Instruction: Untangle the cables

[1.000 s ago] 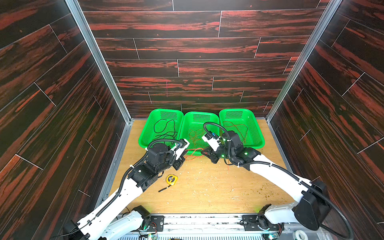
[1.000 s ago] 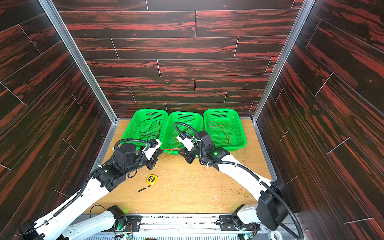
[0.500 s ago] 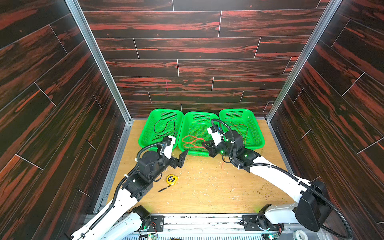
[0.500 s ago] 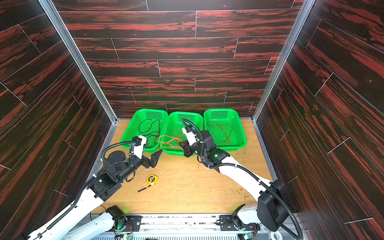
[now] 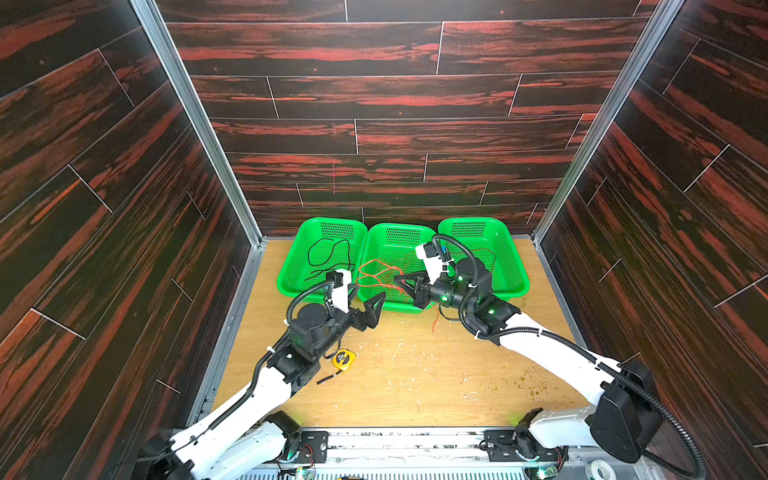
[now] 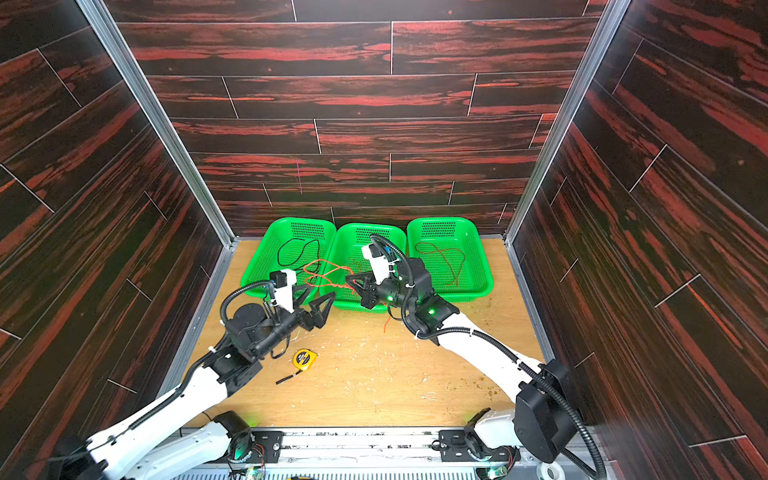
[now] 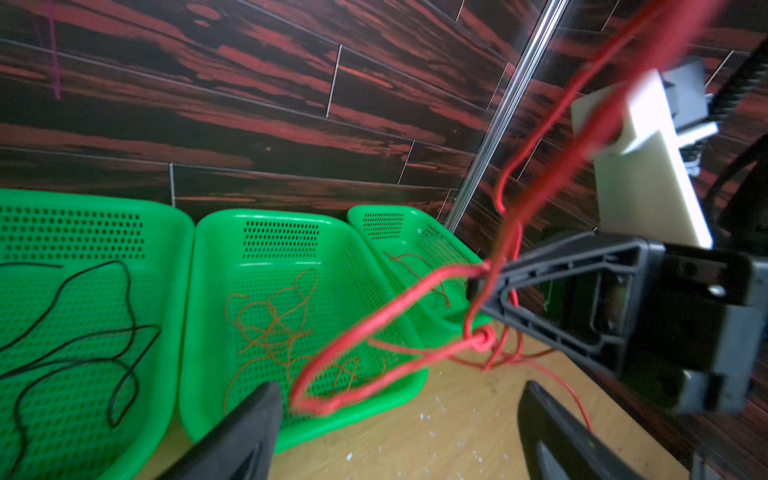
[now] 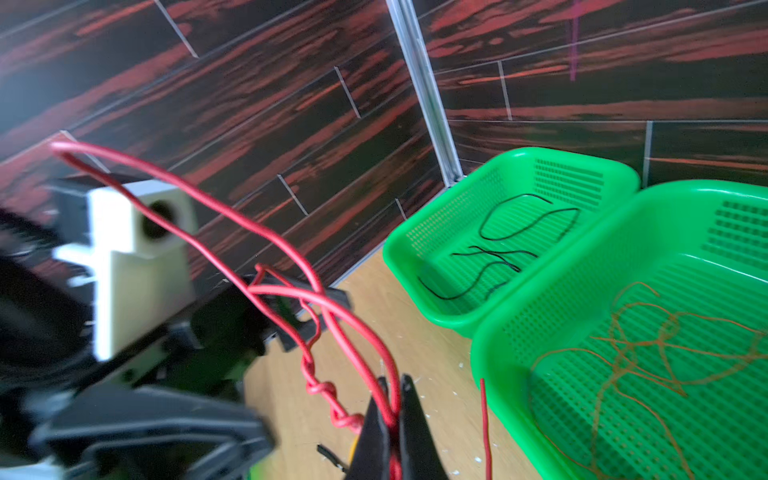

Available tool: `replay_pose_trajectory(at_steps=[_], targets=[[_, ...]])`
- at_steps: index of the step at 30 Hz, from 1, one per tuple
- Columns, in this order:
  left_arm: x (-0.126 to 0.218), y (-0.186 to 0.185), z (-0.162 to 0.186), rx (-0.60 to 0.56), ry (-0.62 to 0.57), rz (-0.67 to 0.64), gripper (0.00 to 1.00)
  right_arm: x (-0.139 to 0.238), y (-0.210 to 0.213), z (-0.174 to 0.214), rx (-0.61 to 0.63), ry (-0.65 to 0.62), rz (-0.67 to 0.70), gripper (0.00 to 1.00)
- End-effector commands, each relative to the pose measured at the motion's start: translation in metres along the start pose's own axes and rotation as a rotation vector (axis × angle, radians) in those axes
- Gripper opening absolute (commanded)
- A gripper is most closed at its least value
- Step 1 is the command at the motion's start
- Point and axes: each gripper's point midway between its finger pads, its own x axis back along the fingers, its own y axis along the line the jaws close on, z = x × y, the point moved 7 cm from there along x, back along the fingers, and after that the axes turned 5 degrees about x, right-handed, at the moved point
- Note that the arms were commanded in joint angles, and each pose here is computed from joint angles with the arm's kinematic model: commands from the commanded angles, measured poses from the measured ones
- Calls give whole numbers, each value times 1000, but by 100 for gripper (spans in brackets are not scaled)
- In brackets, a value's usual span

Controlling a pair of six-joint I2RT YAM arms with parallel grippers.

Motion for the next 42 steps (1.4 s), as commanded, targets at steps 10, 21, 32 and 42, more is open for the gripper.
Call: replay_pose_trajectory(at_steps=[10,21,32,42], targets=[[-21,-14,-22,60,-141,116,76,2,24,5,34,-4,-112,0],[-11,-4,-20,-33,-117,-1,12,2,29,5,31,10,-140,0],[11,12,-5,-175,-12,-149,0,26,22,-1,101,10,31,0],[40,20,7,-384,217,-237,0,71,-34,-5,102,110,344,0]])
